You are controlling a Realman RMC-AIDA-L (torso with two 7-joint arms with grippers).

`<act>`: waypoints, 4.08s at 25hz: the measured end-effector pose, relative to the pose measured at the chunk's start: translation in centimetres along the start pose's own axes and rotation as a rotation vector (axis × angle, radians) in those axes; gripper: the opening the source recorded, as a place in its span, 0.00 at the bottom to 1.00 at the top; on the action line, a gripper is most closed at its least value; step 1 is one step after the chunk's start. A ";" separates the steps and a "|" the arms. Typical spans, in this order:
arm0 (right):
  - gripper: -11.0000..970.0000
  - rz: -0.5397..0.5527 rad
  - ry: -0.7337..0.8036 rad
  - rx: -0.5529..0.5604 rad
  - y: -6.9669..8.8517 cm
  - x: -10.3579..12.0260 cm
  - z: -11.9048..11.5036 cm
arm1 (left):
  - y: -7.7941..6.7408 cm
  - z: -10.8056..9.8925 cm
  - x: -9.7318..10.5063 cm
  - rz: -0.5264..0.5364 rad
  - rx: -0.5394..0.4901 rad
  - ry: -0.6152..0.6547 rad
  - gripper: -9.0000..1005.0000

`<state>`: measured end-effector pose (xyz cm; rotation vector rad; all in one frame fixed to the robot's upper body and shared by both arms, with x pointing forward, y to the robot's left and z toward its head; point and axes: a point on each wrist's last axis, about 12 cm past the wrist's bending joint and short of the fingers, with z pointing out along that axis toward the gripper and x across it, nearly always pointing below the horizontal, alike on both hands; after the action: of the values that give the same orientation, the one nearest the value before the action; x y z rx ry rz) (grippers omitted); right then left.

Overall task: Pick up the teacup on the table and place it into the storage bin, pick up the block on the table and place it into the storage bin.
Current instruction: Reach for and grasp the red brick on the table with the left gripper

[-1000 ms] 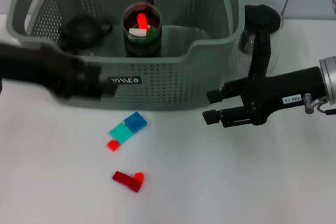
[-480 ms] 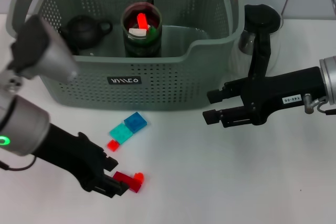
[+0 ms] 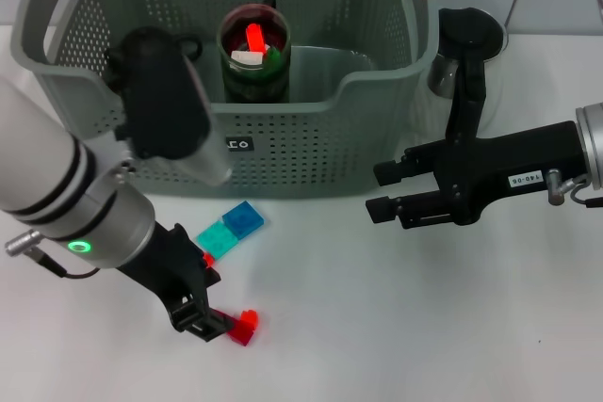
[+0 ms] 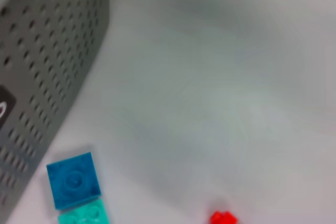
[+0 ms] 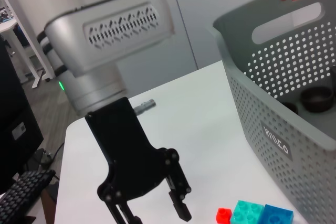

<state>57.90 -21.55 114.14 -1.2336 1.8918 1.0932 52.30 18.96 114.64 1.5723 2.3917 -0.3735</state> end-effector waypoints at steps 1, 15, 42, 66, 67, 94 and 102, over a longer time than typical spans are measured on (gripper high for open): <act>0.63 0.000 0.000 0.000 0.0 0.0 0.0 | 0.0 0.2 -0.2 0.019 -0.004 0.019 0.58; 0.63 0.008 -0.003 0.002 0.0 0.0 0.1 | -0.9 2.6 -1.5 0.121 -0.029 0.152 0.58; 0.63 0.010 -0.002 0.006 0.0 0.1 -0.1 | -0.5 4.1 -3.1 0.070 -0.155 0.157 0.57; 0.63 0.012 -0.001 0.005 0.0 0.2 0.0 | 0.0 4.0 -2.8 -0.038 -0.116 0.134 0.50; 0.63 0.012 -0.001 0.005 0.0 0.2 0.0 | 0.1 3.9 -2.8 -0.042 -0.114 0.131 0.49; 0.63 0.014 -0.002 0.005 0.0 0.2 0.0 | 0.1 3.4 -3.0 -0.024 -0.090 0.138 0.12; 0.63 0.014 -0.002 0.005 0.0 0.2 -0.1 | 0.1 3.6 -3.2 -0.018 -0.096 0.135 0.37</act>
<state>57.84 -21.71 113.96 -1.2173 1.9034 1.0958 53.87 15.02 112.34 1.5815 2.4842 -0.1580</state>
